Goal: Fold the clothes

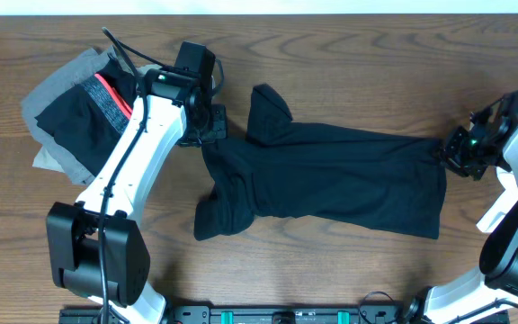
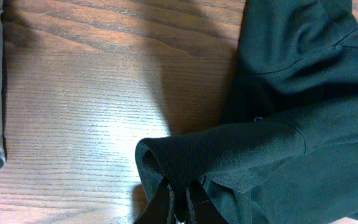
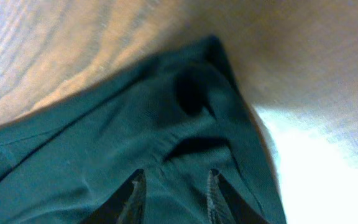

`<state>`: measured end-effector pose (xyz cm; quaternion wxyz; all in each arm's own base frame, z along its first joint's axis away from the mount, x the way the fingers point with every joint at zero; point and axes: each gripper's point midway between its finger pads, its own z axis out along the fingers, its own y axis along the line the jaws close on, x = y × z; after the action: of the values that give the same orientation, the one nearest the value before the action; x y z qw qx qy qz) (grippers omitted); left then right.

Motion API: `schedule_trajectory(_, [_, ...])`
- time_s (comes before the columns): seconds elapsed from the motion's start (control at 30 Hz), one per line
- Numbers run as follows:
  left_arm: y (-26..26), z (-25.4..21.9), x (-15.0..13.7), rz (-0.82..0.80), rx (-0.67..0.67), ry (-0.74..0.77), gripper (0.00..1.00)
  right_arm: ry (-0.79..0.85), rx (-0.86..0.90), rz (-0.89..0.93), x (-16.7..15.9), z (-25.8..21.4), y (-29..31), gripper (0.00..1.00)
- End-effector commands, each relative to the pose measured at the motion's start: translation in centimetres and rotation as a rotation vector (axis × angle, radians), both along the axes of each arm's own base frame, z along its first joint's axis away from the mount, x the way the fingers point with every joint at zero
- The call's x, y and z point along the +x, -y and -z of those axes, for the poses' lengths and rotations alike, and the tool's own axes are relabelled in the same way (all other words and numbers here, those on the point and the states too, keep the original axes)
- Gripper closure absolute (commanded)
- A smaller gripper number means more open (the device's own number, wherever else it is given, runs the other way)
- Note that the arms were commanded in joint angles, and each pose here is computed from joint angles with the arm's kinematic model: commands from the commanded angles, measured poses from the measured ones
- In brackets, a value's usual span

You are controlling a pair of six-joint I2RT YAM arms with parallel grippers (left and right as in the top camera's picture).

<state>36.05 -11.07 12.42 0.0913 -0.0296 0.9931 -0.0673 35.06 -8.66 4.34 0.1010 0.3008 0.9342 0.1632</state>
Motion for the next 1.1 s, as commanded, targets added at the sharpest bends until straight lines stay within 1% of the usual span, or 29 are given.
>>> schedule_trajectory(0.0, [-0.3,-0.2,0.0,0.004,0.012,0.008,0.94,0.012,-0.017,-0.067,0.2,0.8,-1.6,0.66])
schedule_trajectory(0.1, [-0.3,-0.2,0.0,0.004,0.012,0.007,0.94,0.024,-0.019,-0.081,0.3,1.6,-2.5,0.61])
schedule_trajectory(0.23, [-0.3,-0.2,0.0,0.004,0.012,0.007,0.94,0.012,-0.012,-0.079,-0.1,2.4,-3.2,0.60])
schedule_trajectory(0.4, [-0.3,-0.2,0.0,0.004,0.011,0.008,0.94,-0.005,-0.040,-0.073,-0.4,2.7,-2.7,0.60])
schedule_trajectory(0.7, [-0.3,-0.2,0.0,0.004,0.011,0.007,0.94,0.000,-0.077,-0.070,-0.6,3.6,-2.3,0.69])
schedule_trajectory(0.8, [-0.2,-0.2,0.0,0.005,0.008,0.006,0.94,0.012,-0.081,-0.070,-0.3,3.5,-2.2,0.75])
schedule_trajectory(0.83, [-0.2,-0.2,0.0,0.005,0.008,0.006,0.94,0.014,-0.080,-0.070,-0.3,3.5,-2.3,0.78])
schedule_trajectory(0.87, [-0.2,-0.2,0.0,0.005,0.008,0.006,0.94,0.019,-0.074,-0.072,-0.2,3.5,-2.4,0.83])
schedule_trajectory(0.9, [-0.2,-0.2,0.0,0.005,0.008,0.006,0.94,0.020,-0.072,-0.072,-0.2,3.5,-2.4,0.94])
schedule_trajectory(0.93, [-0.2,-0.2,0.0,0.005,0.008,0.006,0.94,0.023,-0.069,-0.072,-0.1,3.4,-2.4,0.99])
schedule_trajectory(1.07, [-0.2,-0.2,0.0,0.005,0.008,0.006,0.94,0.090,-0.026,-0.081,0.8,1.7,-3.0,0.99])
